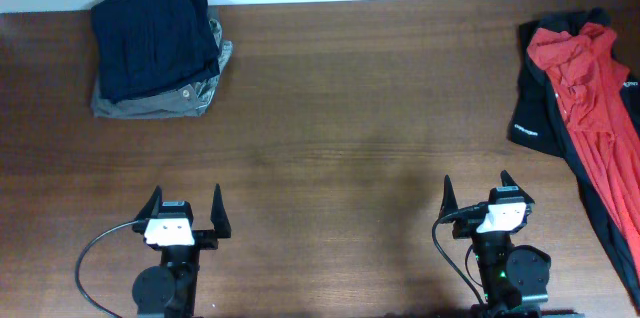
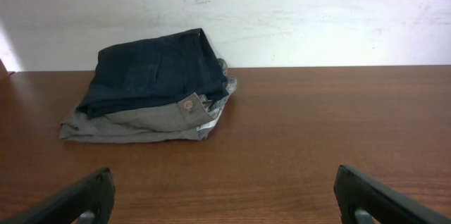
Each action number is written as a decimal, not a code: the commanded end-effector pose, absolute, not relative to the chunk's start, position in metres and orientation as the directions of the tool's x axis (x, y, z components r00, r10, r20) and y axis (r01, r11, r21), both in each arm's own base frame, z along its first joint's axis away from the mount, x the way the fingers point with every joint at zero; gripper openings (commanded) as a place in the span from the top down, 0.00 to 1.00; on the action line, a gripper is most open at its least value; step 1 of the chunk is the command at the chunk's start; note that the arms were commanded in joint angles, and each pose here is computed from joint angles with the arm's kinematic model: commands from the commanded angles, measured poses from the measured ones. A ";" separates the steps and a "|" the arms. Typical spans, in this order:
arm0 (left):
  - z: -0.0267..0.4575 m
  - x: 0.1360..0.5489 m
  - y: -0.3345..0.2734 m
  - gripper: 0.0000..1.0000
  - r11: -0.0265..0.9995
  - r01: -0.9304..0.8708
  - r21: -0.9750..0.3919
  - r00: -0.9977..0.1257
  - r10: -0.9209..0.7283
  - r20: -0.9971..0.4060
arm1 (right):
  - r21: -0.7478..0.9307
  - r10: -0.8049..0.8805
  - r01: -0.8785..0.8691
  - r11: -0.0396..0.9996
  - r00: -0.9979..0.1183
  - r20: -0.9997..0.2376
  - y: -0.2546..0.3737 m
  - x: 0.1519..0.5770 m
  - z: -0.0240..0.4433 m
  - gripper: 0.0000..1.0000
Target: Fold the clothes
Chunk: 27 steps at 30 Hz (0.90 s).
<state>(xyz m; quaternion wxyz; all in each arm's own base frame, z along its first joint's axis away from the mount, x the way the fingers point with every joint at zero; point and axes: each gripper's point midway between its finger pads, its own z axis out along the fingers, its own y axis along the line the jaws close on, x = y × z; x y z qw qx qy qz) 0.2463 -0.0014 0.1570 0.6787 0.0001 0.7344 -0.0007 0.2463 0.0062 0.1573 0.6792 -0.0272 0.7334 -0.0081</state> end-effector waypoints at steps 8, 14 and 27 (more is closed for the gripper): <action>0.156 0.246 -0.003 0.01 1.000 0.010 -0.011 -0.080 -0.010 -0.997 | -0.049 -0.050 -0.011 0.999 -0.078 -0.996 0.003 0.246 0.156 0.01; 0.156 0.246 -0.003 0.01 1.000 0.010 -0.011 -0.080 -0.010 -0.997 | -0.049 -0.050 -0.011 0.999 -0.076 -0.996 0.003 0.246 0.156 0.01; 0.156 0.246 -0.003 0.01 1.000 0.009 -0.011 -0.080 -0.010 -0.997 | 0.264 0.245 -0.279 0.923 -0.104 -0.964 0.052 0.239 0.168 0.01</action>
